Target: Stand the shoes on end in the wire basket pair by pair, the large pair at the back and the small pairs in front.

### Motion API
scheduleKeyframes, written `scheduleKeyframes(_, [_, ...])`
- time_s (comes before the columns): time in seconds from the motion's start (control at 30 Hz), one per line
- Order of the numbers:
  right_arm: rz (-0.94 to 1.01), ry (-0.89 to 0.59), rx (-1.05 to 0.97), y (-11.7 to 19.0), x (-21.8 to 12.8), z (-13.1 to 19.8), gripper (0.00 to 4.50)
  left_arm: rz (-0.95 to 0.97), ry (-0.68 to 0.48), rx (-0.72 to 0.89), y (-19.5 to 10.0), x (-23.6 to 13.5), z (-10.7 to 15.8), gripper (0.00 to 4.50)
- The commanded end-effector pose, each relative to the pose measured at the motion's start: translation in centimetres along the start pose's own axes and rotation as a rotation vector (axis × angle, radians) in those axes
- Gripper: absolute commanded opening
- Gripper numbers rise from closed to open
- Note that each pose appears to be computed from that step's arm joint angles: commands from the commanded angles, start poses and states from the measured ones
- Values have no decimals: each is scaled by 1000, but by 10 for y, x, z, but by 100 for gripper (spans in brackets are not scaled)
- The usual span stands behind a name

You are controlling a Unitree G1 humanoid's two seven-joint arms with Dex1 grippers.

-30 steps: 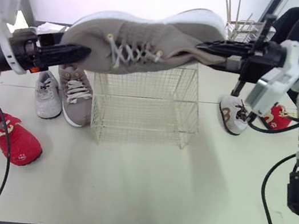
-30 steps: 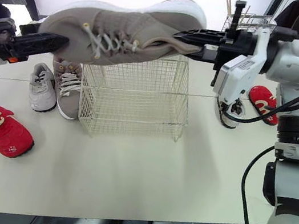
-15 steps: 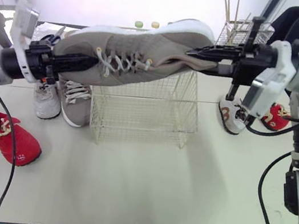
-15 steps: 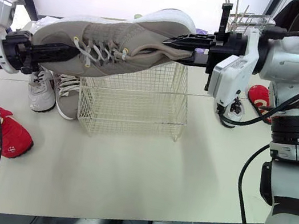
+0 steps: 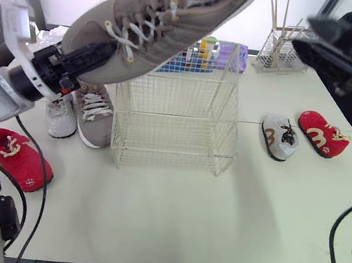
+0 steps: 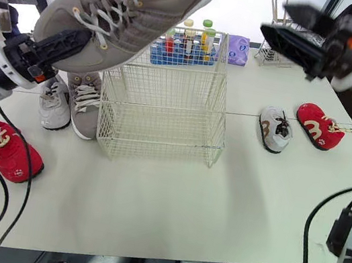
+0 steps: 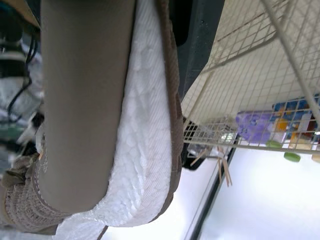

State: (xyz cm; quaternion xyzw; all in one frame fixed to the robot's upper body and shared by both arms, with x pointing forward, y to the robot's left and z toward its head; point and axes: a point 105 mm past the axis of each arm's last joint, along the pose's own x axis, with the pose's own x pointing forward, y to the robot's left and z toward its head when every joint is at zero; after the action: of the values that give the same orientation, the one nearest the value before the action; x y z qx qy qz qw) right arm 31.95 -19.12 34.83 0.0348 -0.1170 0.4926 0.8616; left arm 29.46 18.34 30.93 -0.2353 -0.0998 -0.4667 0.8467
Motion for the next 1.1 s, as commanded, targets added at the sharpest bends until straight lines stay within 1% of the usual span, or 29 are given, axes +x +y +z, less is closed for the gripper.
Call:
scheduleKeyframes(0.03, [73, -83, 104, 29, 14, -10, 446, -65, -116, 27, -23, 6, 17, 68])
scheduleKeyframes(0.1, [100, -159, 165, 40, 34, -18, 446, -77, -139, 0, -26, 12, 14, 68])
scheduleKeyframes(0.17, [120, -205, 193, 46, 50, -21, 446, -84, -158, -26, -27, 16, 12, 68])
scheduleKeyframes(0.23, [118, -246, 216, 46, 64, -21, 446, -80, -159, -46, -26, 20, 6, 68])
scheduleKeyframes(0.4, [154, -359, 238, 44, 79, -1, 446, -76, -156, -73, -27, 23, -2, 68])
scheduleKeyframes(0.6, [250, -370, 242, 55, 91, 8, 446, -63, -150, -101, -26, 25, -10, 68])
scheduleKeyframes(0.8, [281, -345, 227, 60, 103, 6, 446, -65, -153, -127, -29, 26, -15, 68])
scheduleKeyframes(1.03, [349, -343, 232, 66, 111, 9, 446, -39, -105, -152, -28, 26, -33, 68])
scheduleKeyframes(1.1, [359, -352, 233, 67, 111, 12, 394, -32, -105, -160, -27, 25, -35, 68])
